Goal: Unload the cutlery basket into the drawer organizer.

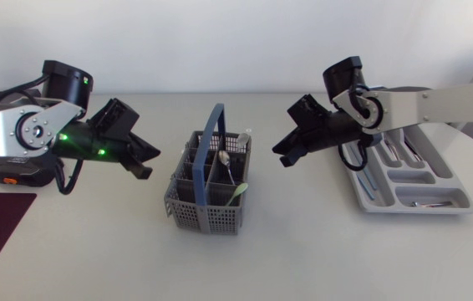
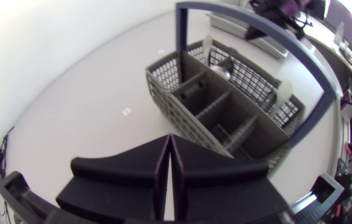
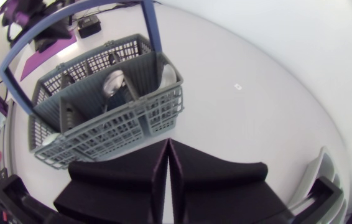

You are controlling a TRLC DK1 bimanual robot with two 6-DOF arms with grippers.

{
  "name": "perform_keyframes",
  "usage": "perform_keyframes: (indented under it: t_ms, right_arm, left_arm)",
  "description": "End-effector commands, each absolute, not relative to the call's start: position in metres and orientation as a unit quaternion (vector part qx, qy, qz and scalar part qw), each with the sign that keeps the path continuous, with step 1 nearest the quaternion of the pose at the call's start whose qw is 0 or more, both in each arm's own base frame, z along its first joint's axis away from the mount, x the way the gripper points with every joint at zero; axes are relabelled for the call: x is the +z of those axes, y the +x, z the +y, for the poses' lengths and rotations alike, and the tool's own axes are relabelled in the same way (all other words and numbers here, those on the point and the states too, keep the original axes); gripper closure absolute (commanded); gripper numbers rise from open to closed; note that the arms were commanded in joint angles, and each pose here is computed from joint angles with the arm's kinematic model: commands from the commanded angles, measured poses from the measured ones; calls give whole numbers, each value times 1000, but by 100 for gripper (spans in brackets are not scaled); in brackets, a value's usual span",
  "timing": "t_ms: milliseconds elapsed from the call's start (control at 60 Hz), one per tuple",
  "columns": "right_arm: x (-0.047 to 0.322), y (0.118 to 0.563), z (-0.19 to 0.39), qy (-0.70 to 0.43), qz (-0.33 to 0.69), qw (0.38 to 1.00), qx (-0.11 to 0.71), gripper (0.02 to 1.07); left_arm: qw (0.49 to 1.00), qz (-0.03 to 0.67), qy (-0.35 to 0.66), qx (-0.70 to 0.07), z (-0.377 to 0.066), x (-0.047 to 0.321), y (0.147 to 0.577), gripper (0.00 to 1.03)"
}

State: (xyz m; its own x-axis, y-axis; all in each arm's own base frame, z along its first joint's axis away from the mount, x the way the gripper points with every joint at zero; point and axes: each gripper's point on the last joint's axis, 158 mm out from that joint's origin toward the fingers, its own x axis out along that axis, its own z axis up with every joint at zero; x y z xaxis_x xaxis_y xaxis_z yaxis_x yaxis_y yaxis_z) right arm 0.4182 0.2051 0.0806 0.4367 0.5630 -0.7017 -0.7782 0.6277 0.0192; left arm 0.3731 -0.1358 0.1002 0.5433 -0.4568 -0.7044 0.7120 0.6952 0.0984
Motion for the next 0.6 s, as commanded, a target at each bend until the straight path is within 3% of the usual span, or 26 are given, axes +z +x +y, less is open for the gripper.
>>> perform_keyframes:
  t_ms: [0,283,583]
  right_arm:
    - [77,444,210,-131,352,842,387,101]
    - [74,492,219,-111,353,852,369,101]
    - [59,504,236,-109,370,840,382,101]
  left_arm:
    - [838,338,212,-372,-142,91,345,100]
    - [779,353,251,-454,-167,73,274,100]
    - [738,371,255,-503,-177,64,232,100]
